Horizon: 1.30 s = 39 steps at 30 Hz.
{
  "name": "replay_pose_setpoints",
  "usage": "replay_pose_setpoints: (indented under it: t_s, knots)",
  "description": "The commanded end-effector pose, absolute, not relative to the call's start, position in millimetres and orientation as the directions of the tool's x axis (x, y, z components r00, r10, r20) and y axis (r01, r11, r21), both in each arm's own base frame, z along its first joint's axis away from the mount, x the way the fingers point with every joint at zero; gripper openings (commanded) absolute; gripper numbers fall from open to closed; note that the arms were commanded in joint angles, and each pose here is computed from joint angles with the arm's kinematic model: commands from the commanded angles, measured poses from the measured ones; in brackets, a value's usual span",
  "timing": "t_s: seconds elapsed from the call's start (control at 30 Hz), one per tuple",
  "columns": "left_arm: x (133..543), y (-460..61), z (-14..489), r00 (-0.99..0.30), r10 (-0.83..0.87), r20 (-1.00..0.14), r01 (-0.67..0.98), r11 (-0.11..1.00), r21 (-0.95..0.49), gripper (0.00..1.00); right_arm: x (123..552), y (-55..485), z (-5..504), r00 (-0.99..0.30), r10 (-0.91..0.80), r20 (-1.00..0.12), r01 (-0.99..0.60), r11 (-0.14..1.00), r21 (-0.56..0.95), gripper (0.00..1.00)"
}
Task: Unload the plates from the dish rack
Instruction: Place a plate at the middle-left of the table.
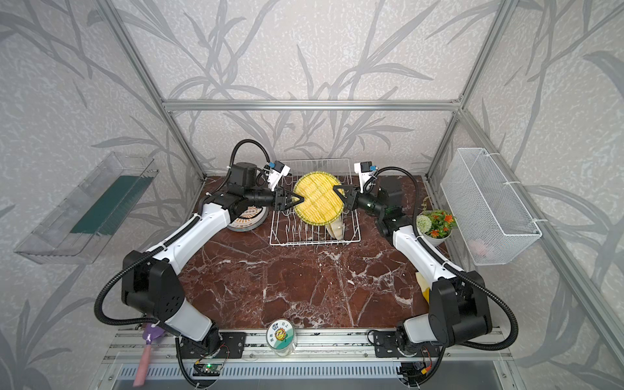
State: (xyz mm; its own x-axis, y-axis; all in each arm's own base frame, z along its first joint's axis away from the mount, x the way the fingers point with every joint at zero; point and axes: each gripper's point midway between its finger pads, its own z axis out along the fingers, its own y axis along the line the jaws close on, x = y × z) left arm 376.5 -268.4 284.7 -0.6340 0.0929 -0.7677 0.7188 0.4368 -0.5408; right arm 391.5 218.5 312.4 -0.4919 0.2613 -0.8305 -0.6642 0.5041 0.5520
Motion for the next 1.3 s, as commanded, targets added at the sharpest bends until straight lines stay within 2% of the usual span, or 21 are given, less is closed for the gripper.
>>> replay_pose_setpoints:
  t_s: [0.0,0.17,0.27,0.37,0.47,0.63,0.67,0.77,0.97,1.2,1.27]
  knots:
    - [373,-276,295,-0.622,0.106,-0.776,0.743,0.392,-0.542,0.40,389,225,333,-0.444,0.272,-0.854,-0.719,0.460,0.521,0.00]
    - [373,-278,294,-0.633,0.108,-0.767,0.740,0.378,-0.557,0.23,389,225,331,-0.442,0.268,-0.856,-0.720,0.464,0.517,0.00]
    - [371,-279,292,-0.647,0.116,-0.754,0.732,0.371,-0.572,0.20,390,225,328,-0.442,0.262,-0.858,-0.721,0.466,0.513,0.00]
    - [370,-280,292,-0.652,0.118,-0.749,0.730,0.364,-0.578,0.12,392,226,324,-0.446,0.259,-0.857,-0.718,0.468,0.515,0.00]
    - [368,-280,293,-0.655,0.122,-0.746,0.730,0.359,-0.582,0.02,393,226,320,-0.452,0.262,-0.853,-0.711,0.471,0.522,0.07]
    - [363,-279,295,-0.654,0.125,-0.746,0.731,0.357,-0.582,0.00,395,226,315,-0.465,0.264,-0.845,-0.705,0.468,0.533,0.12]
    - [363,-278,295,-0.655,0.123,-0.745,0.730,0.358,-0.583,0.00,395,227,315,-0.468,0.263,-0.844,-0.705,0.466,0.536,0.15]
    - [360,-278,296,-0.659,0.119,-0.743,0.728,0.351,-0.589,0.00,395,227,313,-0.463,0.253,-0.850,-0.708,0.472,0.526,0.33]
    - [365,-272,299,-0.655,0.093,-0.750,0.714,0.401,-0.574,0.00,397,223,310,-0.465,0.237,-0.853,-0.693,0.502,0.517,0.46]
    - [369,-257,304,-0.673,0.055,-0.737,0.664,0.484,-0.570,0.00,397,207,314,-0.431,0.232,-0.872,-0.650,0.591,0.478,0.66]
    - [367,-253,308,-0.672,0.045,-0.739,0.656,0.500,-0.566,0.00,393,204,320,-0.413,0.212,-0.886,-0.653,0.609,0.450,0.77]
